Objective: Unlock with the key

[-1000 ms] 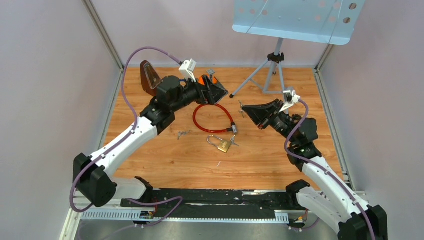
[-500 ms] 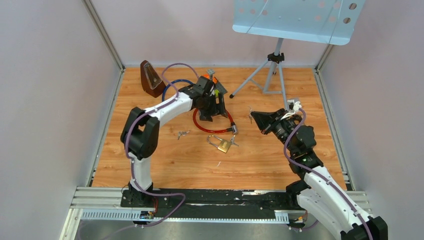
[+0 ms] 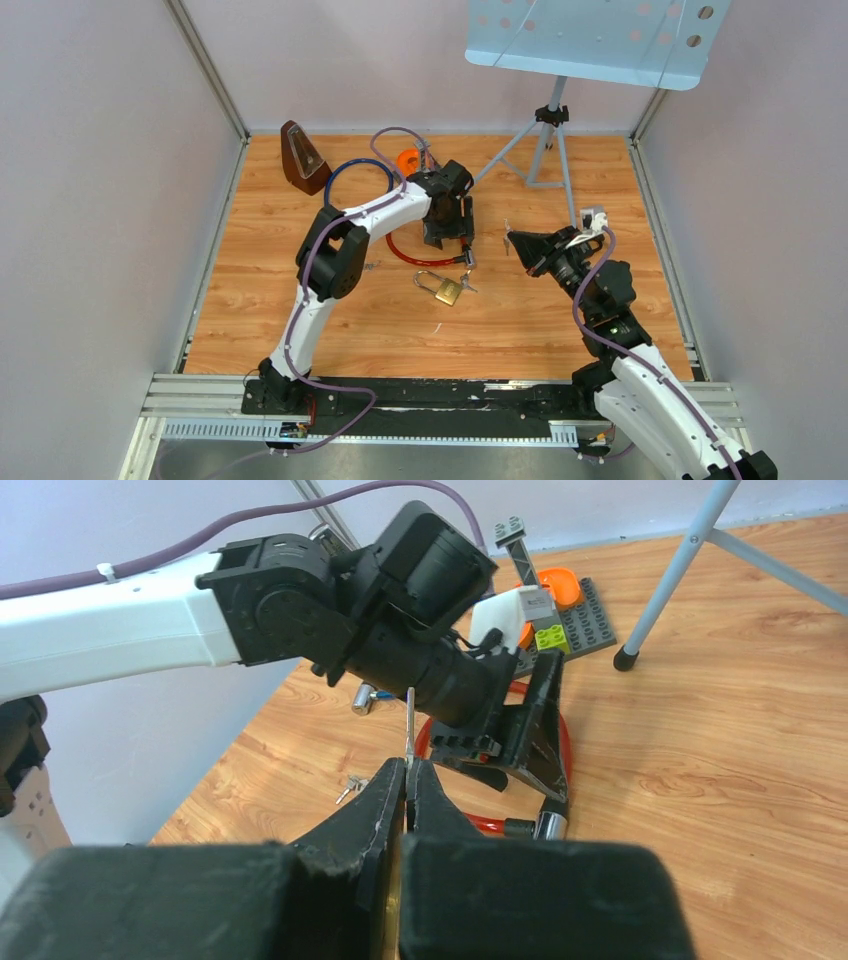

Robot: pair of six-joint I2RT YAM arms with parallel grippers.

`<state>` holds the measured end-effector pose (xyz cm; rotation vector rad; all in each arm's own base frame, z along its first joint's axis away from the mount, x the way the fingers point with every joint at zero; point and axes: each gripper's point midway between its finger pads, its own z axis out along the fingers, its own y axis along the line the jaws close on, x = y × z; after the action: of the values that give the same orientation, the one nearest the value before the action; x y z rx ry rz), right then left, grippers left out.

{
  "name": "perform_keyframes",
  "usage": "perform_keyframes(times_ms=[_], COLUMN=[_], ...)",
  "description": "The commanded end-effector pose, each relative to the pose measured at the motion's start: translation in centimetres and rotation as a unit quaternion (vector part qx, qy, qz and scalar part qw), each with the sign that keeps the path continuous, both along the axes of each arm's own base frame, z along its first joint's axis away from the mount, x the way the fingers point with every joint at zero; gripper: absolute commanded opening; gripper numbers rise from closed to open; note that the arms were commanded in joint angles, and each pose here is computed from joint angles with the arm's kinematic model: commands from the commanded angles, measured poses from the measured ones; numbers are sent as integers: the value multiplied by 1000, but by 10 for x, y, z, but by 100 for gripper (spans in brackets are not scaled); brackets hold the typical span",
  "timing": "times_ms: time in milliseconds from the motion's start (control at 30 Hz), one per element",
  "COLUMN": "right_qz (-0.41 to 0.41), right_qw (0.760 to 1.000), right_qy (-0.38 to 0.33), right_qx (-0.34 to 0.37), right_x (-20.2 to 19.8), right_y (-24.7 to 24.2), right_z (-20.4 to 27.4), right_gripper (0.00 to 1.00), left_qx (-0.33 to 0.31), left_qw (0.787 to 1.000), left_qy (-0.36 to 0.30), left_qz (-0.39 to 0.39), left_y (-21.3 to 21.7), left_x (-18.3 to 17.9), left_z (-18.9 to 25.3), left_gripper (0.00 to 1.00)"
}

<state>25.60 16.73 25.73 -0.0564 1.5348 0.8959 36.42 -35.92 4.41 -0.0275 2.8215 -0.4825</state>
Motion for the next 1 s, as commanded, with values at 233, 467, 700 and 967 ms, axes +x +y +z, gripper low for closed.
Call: perform_keyframes(times_ms=[233,467,700,967], right_qz=[-13,-13,5,57], right_qw=[1000,1000,1000,998], right_qy=[3,0,3,8], right_qx=[13,16,12,1], right_x=[-3,-5,-8,-12], right_y=[-6,-7,-2,15], right_z=[-1,1,-2,-8], right_gripper=[0,0,0,0], left_qx=[121,192,203,61], left_qw=[992,980,978,991], left_qy=[-42,-49,-49,-56], left_qz=[-18,-33,1,103], left_y=[-7,-4,11,30], left_x=[-7,-24,-29,-17], left_z=[-21,-47,-50,5], left_gripper=[69,65,38,0])
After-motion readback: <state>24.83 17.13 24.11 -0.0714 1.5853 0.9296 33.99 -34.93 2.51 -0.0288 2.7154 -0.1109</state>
